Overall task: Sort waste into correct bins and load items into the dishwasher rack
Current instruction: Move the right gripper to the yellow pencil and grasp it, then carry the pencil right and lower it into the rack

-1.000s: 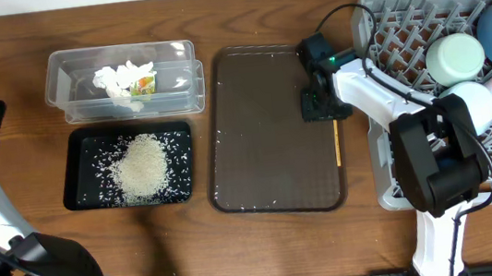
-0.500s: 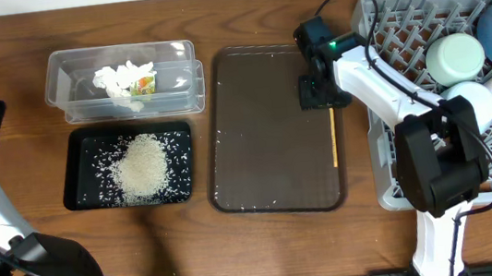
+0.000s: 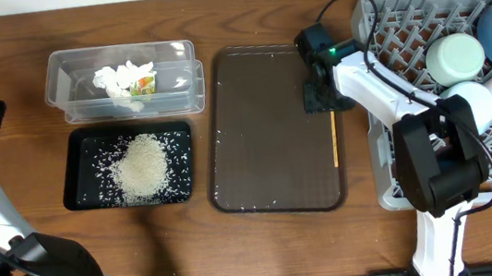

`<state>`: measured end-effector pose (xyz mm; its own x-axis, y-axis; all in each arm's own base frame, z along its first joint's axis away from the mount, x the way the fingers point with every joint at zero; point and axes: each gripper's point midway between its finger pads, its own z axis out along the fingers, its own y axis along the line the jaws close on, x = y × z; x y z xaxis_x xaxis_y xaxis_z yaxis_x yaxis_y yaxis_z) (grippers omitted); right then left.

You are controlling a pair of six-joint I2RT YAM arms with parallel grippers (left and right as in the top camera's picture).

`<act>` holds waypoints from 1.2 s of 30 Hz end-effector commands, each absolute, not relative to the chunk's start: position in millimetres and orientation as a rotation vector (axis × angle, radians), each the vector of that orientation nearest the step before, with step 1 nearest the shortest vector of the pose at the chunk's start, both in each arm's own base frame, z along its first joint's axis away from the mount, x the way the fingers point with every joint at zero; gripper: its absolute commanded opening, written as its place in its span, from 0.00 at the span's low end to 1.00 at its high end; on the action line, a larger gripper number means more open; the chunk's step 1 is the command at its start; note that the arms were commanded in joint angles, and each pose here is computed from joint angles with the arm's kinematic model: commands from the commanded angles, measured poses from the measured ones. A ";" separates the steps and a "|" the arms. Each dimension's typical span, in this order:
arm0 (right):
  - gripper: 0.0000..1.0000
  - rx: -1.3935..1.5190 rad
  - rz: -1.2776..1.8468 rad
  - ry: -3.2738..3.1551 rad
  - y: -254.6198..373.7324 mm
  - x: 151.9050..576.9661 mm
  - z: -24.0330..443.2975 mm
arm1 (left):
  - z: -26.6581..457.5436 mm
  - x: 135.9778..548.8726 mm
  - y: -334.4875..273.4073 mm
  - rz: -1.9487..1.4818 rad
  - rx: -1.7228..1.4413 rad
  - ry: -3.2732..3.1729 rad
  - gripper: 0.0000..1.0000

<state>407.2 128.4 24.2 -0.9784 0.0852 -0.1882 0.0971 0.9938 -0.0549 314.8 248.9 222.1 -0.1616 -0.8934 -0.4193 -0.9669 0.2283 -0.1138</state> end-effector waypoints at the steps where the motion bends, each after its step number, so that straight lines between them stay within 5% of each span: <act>1: 0.50 0.155 -0.098 2.934 128.2 407.7 26.9 | 221.0 313.5 251.0 0.262 -1.720 2.113 0.95; 25: 0.49 0.165 -0.131 3.026 126.9 393.6 -17.3 | 221.0 313.5 251.0 0.263 -1.719 2.113 0.95; 27: 0.43 0.165 -0.112 3.034 128.2 390.8 -21.6 | 221.0 313.5 251.0 0.263 -1.719 2.113 0.95; 33: 0.04 0.163 -0.018 3.036 139.5 393.0 -21.5 | 221.0 313.5 251.0 0.263 -1.719 2.113 0.95; 36: 0.01 0.170 0.040 3.016 144.9 403.5 -9.9 | 221.0 313.5 251.0 0.262 -1.720 2.113 0.95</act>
